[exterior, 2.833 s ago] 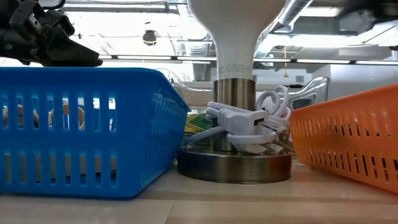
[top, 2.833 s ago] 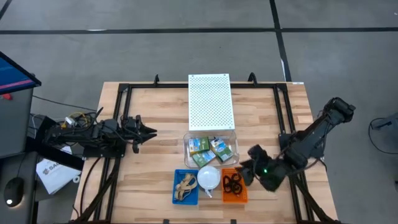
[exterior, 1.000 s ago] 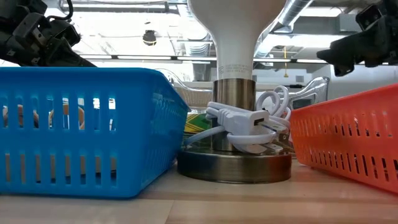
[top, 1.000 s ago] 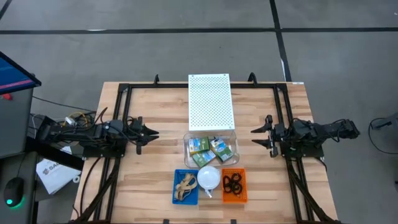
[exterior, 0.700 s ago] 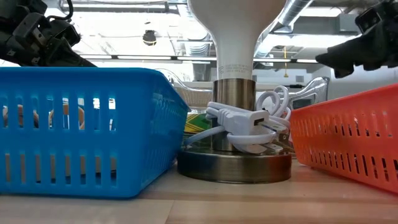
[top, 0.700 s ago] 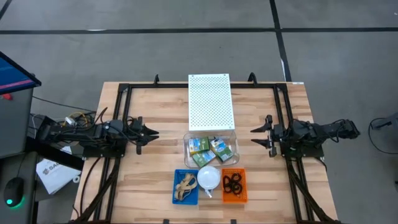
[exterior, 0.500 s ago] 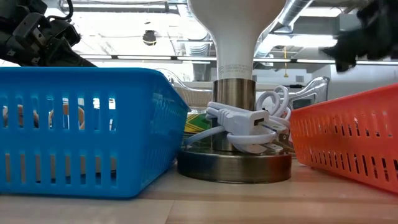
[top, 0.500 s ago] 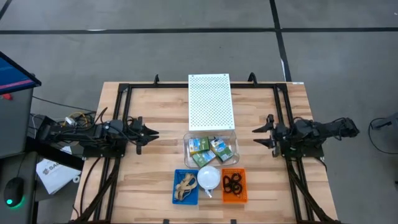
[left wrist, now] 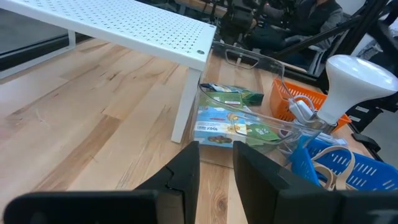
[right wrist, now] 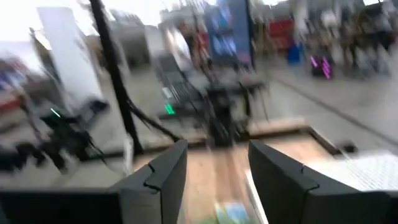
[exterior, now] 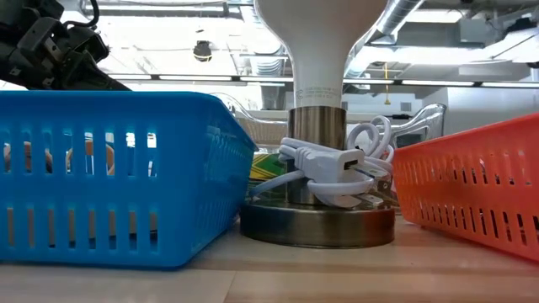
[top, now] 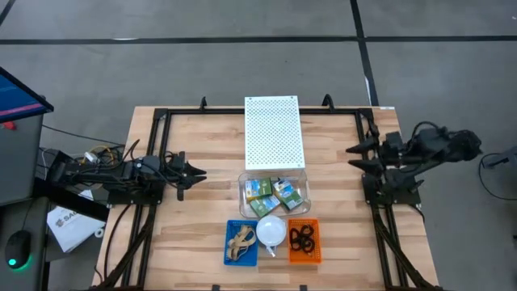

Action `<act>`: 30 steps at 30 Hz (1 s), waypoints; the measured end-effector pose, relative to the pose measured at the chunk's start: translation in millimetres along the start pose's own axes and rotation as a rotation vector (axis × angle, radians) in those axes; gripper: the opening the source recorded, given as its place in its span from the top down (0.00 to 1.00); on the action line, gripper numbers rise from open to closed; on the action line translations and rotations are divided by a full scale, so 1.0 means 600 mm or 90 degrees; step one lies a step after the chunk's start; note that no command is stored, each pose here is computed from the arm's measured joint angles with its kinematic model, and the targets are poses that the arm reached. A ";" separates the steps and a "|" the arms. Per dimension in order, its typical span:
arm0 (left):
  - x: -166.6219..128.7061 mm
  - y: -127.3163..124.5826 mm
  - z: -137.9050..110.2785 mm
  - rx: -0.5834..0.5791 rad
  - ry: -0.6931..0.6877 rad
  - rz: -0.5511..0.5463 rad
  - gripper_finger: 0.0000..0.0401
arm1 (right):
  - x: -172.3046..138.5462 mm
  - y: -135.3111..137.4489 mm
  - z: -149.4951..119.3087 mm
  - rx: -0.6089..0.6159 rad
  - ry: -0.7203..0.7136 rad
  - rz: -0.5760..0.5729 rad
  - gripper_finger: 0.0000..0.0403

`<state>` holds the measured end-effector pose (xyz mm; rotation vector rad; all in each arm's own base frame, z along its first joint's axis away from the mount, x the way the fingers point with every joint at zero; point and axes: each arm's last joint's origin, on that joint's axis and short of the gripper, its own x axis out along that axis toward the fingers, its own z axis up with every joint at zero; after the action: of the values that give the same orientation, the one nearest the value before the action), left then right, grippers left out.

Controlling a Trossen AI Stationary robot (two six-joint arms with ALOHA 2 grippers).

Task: Pick & Place Office Desk Supplies
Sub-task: Put the orange bin with spring keychains on the shelf

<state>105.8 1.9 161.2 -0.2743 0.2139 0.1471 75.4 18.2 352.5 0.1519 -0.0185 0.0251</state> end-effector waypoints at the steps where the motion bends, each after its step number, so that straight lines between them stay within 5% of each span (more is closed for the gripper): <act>1: 0.000 0.000 0.000 0.000 0.000 0.000 0.78 | 0.004 0.002 0.010 -0.002 0.036 -0.020 0.59; 4: 0.000 0.000 0.000 0.000 0.000 0.000 0.78 | 0.018 0.005 0.017 0.017 0.181 -0.104 0.61; 7: 0.000 0.000 0.000 0.000 -0.001 0.000 0.78 | 0.036 0.006 0.000 0.122 0.312 -0.196 0.61; 15: 0.000 -0.002 0.010 0.016 -0.039 -0.004 0.78 | 0.088 0.039 -0.053 0.418 0.417 -0.319 0.61; 25: -0.019 -0.019 0.075 -0.354 -0.280 -0.149 0.78 | 0.201 0.080 -0.141 0.518 0.503 -0.548 0.60; 30: -0.030 -0.022 0.091 -0.415 -0.337 -0.209 0.78 | 0.241 0.085 -0.159 0.532 0.501 -0.611 0.60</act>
<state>101.3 2.5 220.0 -0.8974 -0.4170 -0.0457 220.1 86.7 269.1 0.9627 0.8600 -0.8772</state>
